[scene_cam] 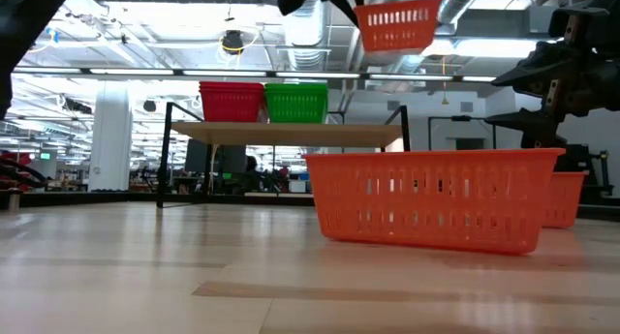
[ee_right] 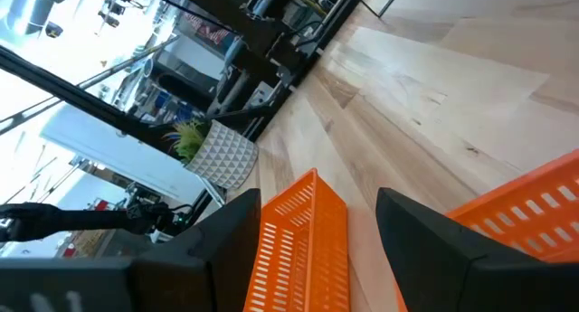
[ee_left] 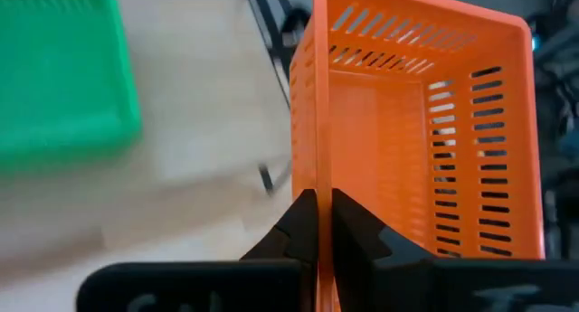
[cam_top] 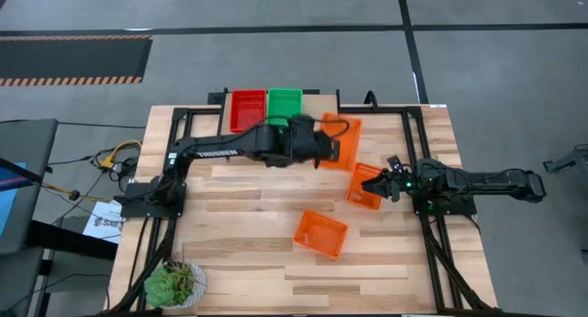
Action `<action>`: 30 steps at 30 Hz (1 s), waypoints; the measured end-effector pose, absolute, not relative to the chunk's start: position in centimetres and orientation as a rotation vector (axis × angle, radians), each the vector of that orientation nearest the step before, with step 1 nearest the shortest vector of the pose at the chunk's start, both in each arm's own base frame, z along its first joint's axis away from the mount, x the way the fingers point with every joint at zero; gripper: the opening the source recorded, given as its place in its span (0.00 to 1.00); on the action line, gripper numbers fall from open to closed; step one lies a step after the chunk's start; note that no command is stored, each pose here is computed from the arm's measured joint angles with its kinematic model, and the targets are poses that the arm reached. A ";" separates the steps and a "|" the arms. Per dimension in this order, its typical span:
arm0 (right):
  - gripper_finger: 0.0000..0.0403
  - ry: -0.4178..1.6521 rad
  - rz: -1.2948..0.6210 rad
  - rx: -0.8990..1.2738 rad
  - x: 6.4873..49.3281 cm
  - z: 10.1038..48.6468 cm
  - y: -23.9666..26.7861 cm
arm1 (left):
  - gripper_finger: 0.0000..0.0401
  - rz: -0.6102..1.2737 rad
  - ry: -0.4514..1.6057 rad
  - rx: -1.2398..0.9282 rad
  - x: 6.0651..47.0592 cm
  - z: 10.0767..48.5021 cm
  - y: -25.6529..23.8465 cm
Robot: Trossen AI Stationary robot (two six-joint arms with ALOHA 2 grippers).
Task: Stack baskets on shelf by color
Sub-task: Put the left orange bin on the shelf
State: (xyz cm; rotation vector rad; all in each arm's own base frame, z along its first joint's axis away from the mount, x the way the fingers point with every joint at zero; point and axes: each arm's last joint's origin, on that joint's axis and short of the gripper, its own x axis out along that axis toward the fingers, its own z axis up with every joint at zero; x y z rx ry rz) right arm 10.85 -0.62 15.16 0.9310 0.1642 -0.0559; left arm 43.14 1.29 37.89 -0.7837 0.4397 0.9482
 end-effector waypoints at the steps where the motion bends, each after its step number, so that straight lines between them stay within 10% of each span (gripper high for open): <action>1: 0.61 0.164 -0.056 0.930 10.8 15.2 -0.6 | 0.00 0.963 0.424 -0.768 43.0 38.2 1.9; 30: 0.61 0.162 -0.059 0.930 10.8 15.2 -0.6 | 0.00 1.162 0.447 -0.680 44.2 34.4 14.7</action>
